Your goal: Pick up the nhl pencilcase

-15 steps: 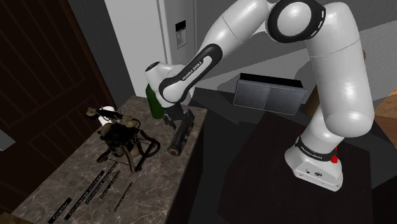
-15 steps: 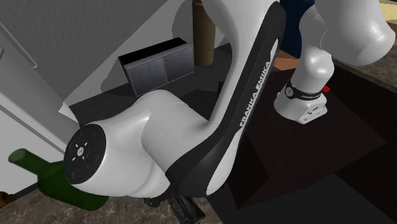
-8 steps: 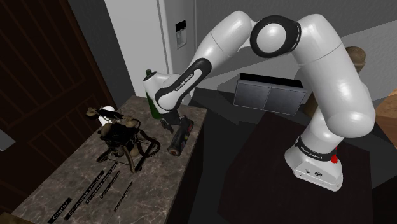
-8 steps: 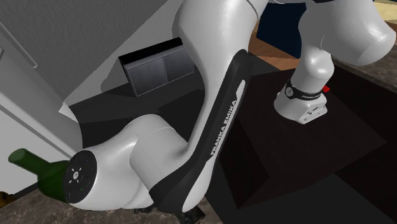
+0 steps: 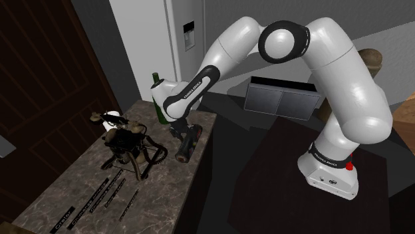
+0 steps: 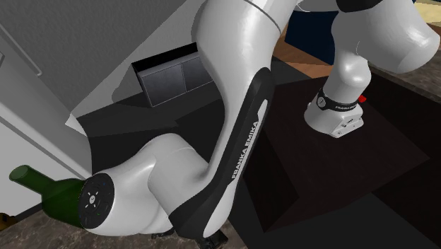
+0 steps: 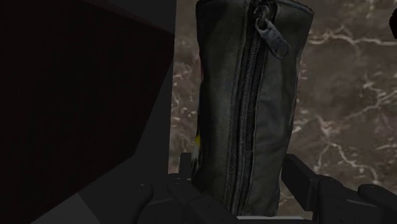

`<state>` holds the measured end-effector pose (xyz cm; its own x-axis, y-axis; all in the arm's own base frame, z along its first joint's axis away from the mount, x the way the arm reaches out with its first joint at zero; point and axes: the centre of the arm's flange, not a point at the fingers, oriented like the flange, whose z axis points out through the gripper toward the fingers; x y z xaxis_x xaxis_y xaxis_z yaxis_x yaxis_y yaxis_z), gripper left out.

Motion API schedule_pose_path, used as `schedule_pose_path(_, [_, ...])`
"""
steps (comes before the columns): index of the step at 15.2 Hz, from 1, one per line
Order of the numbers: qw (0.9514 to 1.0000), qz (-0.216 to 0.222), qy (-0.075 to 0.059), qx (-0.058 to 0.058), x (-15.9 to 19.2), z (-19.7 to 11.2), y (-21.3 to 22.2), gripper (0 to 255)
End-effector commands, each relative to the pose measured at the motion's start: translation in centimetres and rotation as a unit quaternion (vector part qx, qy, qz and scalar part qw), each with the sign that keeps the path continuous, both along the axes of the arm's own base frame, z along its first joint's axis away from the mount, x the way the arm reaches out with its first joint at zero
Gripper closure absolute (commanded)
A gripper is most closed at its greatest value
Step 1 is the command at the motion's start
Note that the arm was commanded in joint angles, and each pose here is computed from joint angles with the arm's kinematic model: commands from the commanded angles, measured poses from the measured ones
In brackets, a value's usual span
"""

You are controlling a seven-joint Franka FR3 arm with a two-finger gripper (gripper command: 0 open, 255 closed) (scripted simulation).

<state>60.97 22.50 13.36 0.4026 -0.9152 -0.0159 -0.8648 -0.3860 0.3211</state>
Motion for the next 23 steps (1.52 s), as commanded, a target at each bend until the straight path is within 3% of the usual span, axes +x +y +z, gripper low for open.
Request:
schedule_pose_path(1, [1.0000, 0.000, 0.000, 0.000, 0.0, -0.1, 0.0, 255])
schedule_pose_path(7, [1.0000, 0.000, 0.000, 0.000, 0.0, 0.0, 0.0, 255])
schedule_pose_path(23, [1.0000, 0.000, 0.000, 0.000, 0.0, 8.0, 0.0, 255])
